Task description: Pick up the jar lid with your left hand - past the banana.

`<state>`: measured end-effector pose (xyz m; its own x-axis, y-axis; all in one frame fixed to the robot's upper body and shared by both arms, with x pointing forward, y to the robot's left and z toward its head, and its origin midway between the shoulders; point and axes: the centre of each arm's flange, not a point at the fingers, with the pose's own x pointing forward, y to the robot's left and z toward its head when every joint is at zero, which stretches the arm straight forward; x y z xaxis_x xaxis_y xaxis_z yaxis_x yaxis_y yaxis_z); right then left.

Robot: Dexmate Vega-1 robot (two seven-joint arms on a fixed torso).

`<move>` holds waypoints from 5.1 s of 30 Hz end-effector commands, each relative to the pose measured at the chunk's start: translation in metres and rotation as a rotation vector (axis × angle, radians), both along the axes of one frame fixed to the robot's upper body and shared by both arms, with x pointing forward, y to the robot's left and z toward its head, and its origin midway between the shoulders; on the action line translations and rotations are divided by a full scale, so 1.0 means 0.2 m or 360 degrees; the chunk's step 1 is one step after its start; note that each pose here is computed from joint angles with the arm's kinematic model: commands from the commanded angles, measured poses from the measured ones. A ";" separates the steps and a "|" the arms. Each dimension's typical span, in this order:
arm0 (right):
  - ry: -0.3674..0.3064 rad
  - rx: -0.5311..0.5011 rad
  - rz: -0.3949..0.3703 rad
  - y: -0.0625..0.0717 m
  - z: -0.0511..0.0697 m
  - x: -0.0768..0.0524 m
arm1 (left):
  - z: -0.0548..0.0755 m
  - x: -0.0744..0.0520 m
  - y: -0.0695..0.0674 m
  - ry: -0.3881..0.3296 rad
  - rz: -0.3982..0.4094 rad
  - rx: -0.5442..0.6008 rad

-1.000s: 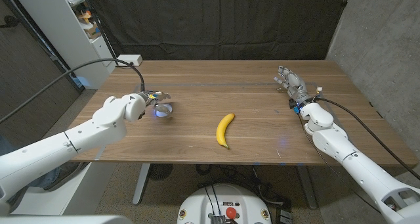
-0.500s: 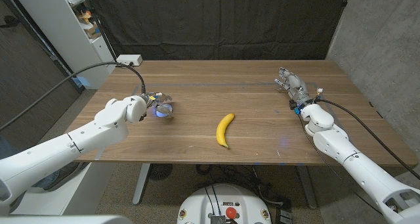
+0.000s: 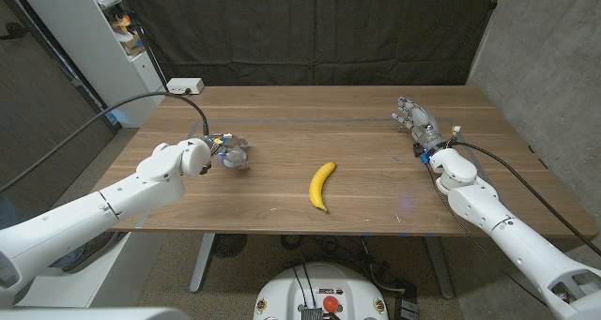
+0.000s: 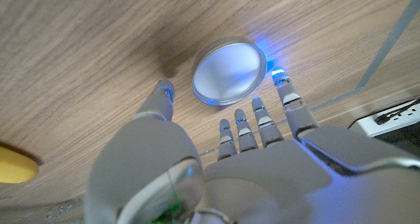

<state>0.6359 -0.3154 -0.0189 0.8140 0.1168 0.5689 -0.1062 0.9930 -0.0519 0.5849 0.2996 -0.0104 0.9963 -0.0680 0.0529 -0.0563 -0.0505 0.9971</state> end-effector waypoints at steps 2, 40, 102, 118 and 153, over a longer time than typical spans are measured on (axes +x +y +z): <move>0.0030 -0.0032 0.0008 0.02 0.00 0.03 | -0.04 0.04 0.01 0.0032 -0.0004 -0.0047; -0.0006 -0.0057 0.0043 0.03 0.10 0.07 | 0.00 0.07 -0.09 0.0093 -0.0022 -0.0129; -0.0015 -0.0101 0.0059 0.05 0.16 0.06 | 0.34 -0.08 -0.06 -0.0123 -0.0009 -0.0211; -0.0026 -0.0083 0.0047 0.03 0.18 0.05 | 0.48 -0.16 -0.05 -0.0185 -0.0005 -0.0191; -0.0022 -0.0083 0.0049 0.04 0.18 0.06 | 0.71 -0.30 -0.07 -0.0335 0.0000 -0.0117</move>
